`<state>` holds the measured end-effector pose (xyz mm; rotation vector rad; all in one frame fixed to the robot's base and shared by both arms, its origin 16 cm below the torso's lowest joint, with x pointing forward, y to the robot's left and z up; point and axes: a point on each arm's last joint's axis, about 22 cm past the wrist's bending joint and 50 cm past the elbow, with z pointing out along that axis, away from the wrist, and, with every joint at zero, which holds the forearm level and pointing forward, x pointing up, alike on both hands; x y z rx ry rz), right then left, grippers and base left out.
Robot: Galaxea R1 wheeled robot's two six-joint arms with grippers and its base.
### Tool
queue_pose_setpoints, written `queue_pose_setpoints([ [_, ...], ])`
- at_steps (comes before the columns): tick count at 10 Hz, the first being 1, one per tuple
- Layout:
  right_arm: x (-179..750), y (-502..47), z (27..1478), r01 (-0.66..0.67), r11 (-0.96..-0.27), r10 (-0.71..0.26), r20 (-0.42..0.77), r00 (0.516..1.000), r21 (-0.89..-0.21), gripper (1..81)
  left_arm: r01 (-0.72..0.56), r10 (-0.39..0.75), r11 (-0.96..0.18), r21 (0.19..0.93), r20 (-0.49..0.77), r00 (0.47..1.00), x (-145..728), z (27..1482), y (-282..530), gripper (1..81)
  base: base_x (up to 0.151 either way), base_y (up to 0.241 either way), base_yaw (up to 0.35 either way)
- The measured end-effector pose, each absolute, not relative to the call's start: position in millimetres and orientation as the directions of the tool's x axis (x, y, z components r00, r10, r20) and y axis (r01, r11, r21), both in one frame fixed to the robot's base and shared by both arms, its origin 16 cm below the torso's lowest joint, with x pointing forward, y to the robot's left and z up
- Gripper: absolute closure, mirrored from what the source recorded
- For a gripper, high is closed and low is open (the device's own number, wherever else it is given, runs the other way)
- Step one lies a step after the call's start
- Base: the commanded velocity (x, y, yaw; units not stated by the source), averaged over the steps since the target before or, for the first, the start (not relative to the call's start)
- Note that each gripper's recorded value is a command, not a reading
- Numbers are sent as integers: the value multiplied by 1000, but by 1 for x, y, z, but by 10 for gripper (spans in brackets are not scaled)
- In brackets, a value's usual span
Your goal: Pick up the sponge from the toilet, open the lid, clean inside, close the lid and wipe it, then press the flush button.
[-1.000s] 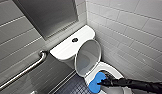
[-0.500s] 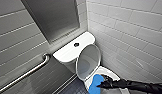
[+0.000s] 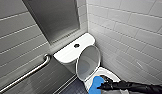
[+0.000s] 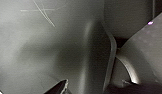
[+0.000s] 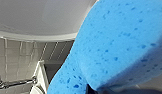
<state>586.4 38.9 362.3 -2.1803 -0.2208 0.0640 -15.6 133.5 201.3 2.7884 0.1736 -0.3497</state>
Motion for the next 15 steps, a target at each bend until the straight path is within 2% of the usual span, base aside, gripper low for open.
queue_pose_setpoints([
  [1, 583, 39, 364, 122, -569, 178, 24, 984, -813, 811, 162, 79, -940, 300, -271, 959, -22, 212, 134, 10, 0, 0, 0],
  [5, 555, -5, 312, 2, -670, 94, -82, 992, -742, 811, 171, 80, -941, 293, -299, 951, -39, 240, 135, 10, 0, 0, 0],
  [8, 559, -24, 289, -41, -708, 29, -88, 996, -705, 811, 170, 80, -941, 293, -296, 952, -38, 238, 136, 10, 0, 0, 0],
  [11, 547, -40, 278, -93, -702, -50, -82, 995, -707, 811, 170, 79, -941, 293, -297, 952, -38, 238, 136, 10, 0, 0, 0],
  [15, 518, -93, 289, -127, -703, -69, -111, 991, -700, 811, 169, 78, -941, 294, -296, 952, -38, 238, 136, 10, 0, 0, 0],
])
